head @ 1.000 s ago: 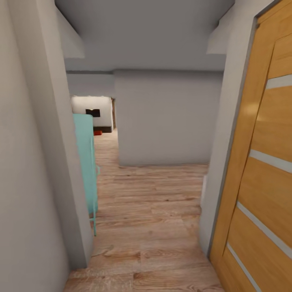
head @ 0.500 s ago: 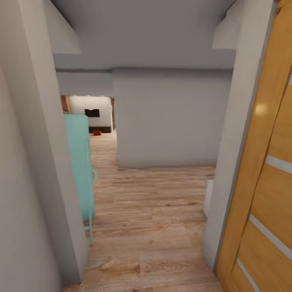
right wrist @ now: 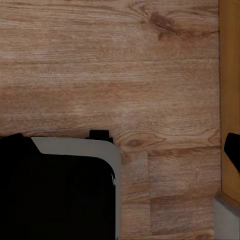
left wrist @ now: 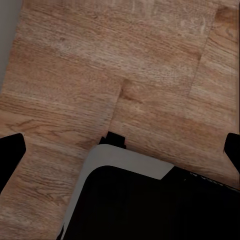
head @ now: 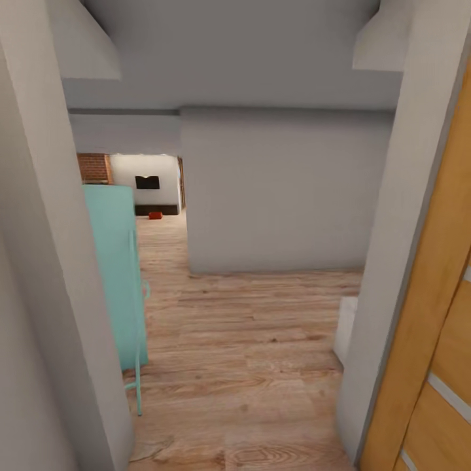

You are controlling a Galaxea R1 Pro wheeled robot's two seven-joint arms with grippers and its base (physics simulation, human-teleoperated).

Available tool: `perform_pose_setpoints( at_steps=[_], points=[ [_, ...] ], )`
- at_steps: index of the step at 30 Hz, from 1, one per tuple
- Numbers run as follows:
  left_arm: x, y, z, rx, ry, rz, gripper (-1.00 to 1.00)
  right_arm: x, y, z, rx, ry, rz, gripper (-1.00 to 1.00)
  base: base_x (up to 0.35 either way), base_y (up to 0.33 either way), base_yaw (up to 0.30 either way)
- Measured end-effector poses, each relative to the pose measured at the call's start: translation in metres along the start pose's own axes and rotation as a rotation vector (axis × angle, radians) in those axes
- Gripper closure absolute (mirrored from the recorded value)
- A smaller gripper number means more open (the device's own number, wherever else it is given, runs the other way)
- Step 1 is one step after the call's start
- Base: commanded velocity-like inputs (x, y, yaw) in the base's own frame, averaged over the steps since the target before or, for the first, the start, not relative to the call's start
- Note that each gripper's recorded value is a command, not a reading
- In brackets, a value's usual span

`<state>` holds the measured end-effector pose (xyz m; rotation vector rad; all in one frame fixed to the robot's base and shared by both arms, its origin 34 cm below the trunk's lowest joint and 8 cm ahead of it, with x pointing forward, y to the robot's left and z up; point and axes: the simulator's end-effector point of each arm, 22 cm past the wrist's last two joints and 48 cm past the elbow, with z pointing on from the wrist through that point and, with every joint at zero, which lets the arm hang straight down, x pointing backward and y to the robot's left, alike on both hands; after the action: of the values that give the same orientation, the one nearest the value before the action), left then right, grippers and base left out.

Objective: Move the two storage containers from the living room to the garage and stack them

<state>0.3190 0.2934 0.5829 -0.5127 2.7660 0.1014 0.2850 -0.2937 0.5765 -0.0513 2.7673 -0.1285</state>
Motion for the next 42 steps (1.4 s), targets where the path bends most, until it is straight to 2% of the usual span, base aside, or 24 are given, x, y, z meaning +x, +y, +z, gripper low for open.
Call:
perform_pose_setpoints(
  at_steps=[42],
  points=[
    [0.0003,0.0000,0.0000,0.000,0.001,0.000,-1.00,0.0001,0.0002,0.0000,0.000,0.000,-0.001,-1.00,0.322,0.000,0.000]
  ],
)
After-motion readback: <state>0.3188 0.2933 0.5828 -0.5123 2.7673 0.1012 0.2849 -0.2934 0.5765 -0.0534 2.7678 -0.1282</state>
